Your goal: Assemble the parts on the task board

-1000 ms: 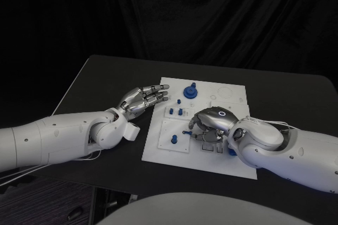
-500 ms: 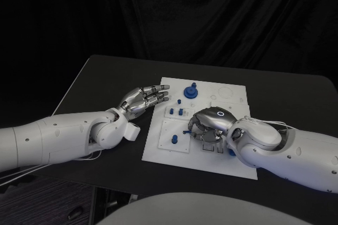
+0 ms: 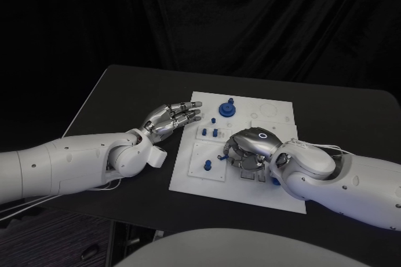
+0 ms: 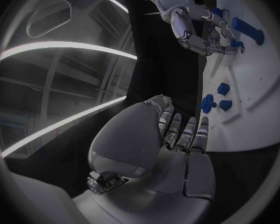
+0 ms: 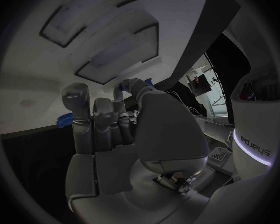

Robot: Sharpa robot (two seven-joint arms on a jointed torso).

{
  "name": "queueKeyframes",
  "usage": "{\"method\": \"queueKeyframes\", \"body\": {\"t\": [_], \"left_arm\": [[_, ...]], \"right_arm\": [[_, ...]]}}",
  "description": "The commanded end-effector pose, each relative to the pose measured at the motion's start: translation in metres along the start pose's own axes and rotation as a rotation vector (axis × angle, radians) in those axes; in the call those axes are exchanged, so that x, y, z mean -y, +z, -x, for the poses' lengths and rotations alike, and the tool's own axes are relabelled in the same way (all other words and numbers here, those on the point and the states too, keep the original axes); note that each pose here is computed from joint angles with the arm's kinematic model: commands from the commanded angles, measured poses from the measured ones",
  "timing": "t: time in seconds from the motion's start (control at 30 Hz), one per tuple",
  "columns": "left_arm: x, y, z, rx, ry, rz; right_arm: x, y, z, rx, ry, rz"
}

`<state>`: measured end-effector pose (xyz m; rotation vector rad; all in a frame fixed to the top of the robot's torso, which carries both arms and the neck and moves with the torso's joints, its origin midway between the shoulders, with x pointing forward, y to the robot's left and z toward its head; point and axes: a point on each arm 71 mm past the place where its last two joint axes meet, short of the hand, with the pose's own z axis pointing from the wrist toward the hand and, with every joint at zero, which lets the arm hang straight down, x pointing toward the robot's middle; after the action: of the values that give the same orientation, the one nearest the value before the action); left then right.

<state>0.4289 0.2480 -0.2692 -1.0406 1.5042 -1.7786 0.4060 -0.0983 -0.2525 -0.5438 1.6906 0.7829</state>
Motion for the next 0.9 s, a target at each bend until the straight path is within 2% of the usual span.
{"method": "queueKeyframes", "body": {"t": [0.03,0.47,0.9], "left_arm": [[0.0056,-0.0007,-0.0013,-0.007,-0.014,-0.088],[0.0064,-0.0031,-0.0007,0.02,0.029,-0.102],[0.0068,-0.0075,-0.0029,-0.003,0.151,-0.081]], "right_arm": [[-0.002,-0.002,0.002,0.027,0.006,0.011],[0.0,-0.004,0.029,0.083,-0.022,0.012],[0.002,0.001,0.037,0.108,-0.037,0.016]]}}
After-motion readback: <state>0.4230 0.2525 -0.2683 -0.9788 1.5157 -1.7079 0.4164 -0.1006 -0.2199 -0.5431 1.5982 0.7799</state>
